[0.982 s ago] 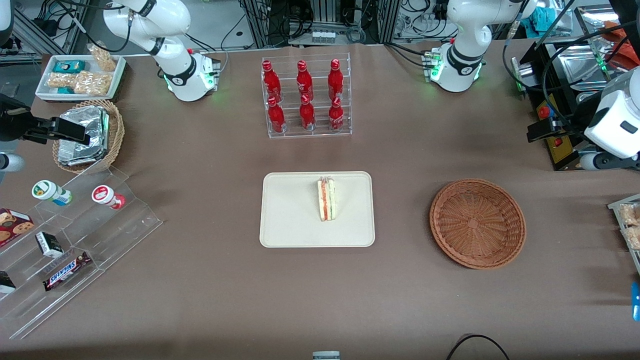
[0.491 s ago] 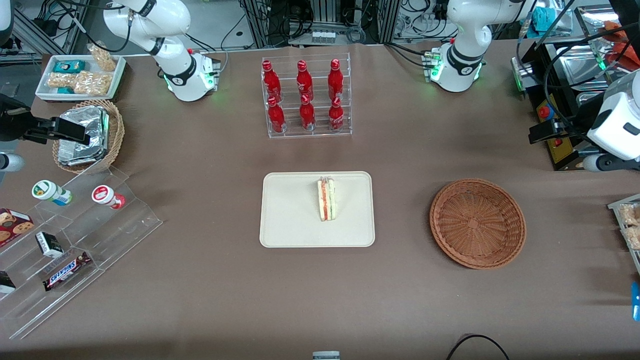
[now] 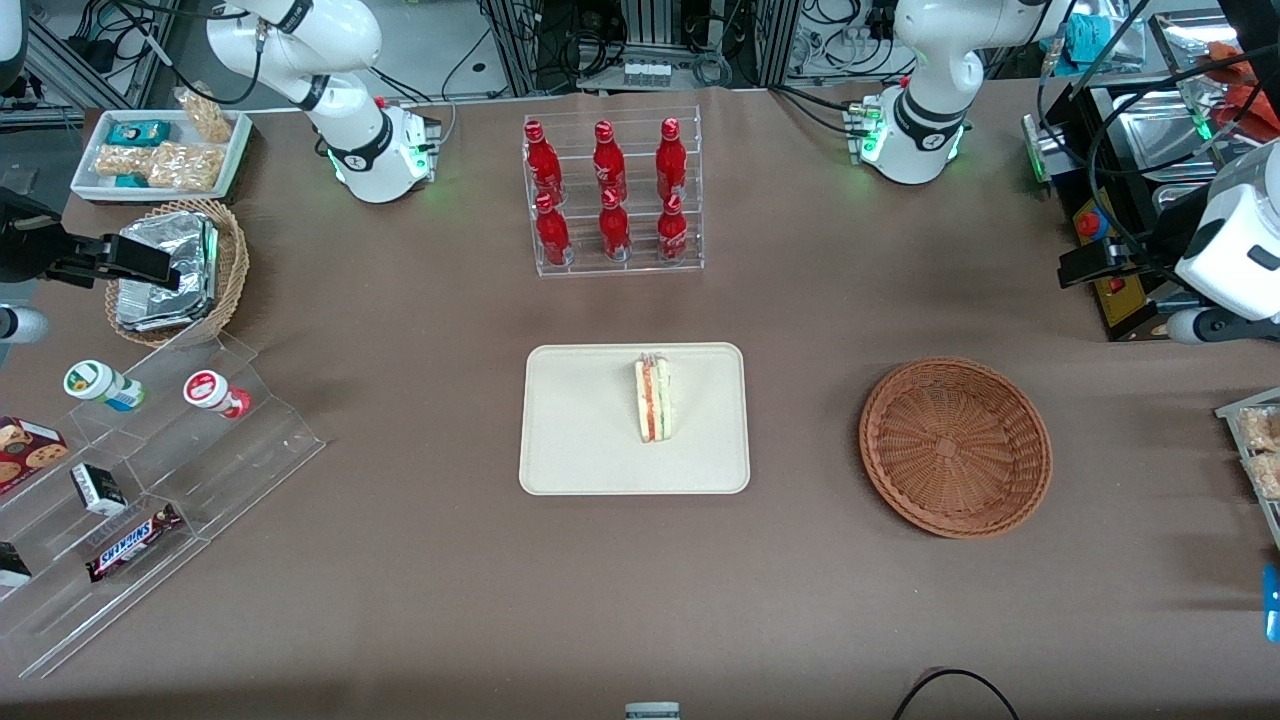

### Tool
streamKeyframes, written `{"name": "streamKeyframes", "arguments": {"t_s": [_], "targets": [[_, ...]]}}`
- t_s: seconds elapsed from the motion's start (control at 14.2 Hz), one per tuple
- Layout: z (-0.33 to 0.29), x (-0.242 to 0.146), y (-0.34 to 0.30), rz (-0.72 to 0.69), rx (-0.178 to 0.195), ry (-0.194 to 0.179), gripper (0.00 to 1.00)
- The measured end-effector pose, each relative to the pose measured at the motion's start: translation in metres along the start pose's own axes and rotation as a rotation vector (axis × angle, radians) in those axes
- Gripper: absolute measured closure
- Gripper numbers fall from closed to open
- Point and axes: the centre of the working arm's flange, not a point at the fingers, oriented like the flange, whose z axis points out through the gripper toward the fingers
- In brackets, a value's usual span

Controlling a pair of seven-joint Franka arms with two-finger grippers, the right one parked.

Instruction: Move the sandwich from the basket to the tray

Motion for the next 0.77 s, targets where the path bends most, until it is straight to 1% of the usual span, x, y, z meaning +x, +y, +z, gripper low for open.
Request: {"name": "streamKeyframes", "arguments": {"t_s": [0.49,0.56,0.7,0.77], "targets": [[0.0000,-0.0013,0.0053,0.010,0.001,0.000,0.00],[0.0004,-0.0014,0.0068,0.013,0.001,0.005,0.00],[0.0048,-0.0031,0.0097,0.015,-0.001,0.037,0.00],[0.0070,-0.0068,0.0102,0.015,0.001,0.044,0.00]]}}
